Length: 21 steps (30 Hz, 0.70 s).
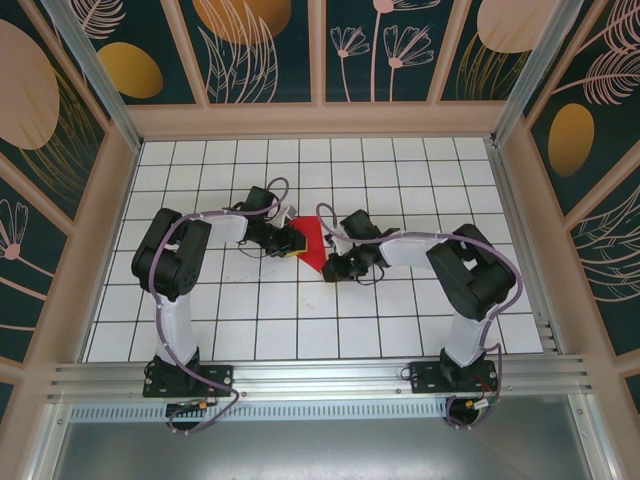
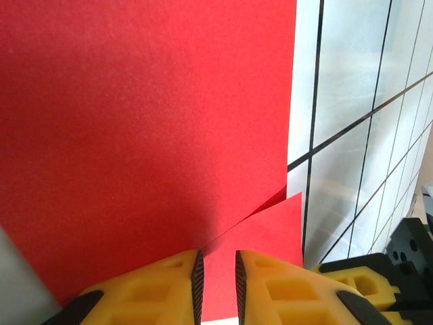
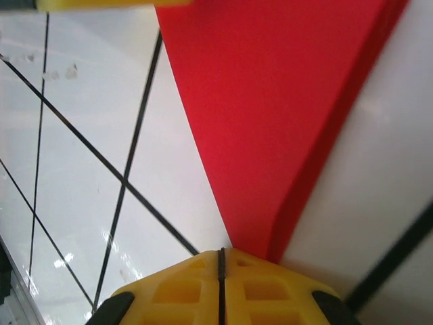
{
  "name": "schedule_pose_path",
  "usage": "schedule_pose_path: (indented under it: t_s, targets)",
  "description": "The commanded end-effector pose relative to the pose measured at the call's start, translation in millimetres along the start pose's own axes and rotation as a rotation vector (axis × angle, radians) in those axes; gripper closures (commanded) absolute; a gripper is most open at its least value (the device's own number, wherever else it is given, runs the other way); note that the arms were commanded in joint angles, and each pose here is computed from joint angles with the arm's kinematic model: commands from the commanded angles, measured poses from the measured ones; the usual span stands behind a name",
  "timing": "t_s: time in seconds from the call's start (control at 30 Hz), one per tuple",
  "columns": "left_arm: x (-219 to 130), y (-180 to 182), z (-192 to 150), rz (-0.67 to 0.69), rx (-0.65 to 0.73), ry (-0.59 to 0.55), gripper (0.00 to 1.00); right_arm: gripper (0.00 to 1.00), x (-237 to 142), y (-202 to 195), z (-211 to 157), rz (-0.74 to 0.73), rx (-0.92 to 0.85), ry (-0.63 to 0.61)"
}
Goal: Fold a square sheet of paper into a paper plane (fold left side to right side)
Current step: Third fold the triangle at the center of the table.
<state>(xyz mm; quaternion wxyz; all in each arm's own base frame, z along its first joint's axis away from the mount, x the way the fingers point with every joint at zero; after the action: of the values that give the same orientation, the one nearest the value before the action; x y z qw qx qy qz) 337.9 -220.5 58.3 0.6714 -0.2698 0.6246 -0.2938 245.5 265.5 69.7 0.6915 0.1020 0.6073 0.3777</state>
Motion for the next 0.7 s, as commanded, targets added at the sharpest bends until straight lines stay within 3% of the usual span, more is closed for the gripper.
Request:
schedule_pose_path:
  t_s: [0.0, 0.17, 0.5, 0.67]
  targets:
    - [15, 29, -4, 0.131, -0.011, -0.003, 0.76, 0.91, -26, 23, 12, 0.016, -0.008, -0.04]
    - [15, 28, -3, 0.128, -0.012, -0.004, 0.76, 0.97, -31, 43, 32, 0.034, -0.026, -0.09]
    - [14, 27, -3, 0.126, -0.009, -0.005, 0.76, 1.0, 3, 20, 46, -0.082, 0.136, -0.089]
    - [13, 26, -2, 0.126, -0.006, -0.008, 0.76, 1.0, 9, 10, 34, -0.12, 0.164, -0.037]
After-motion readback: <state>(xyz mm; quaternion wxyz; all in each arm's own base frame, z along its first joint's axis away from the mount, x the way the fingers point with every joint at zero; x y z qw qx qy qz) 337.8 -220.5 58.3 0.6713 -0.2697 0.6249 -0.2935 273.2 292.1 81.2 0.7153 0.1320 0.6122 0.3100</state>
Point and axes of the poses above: each hand's point on the last joint's axis, 136 mm out from that joint toward the fingers, its own x axis out along the fingers, its own y axis along the line the jaws close on, z = x × y, the point moved 6 cm from there along -x, back along the fingers
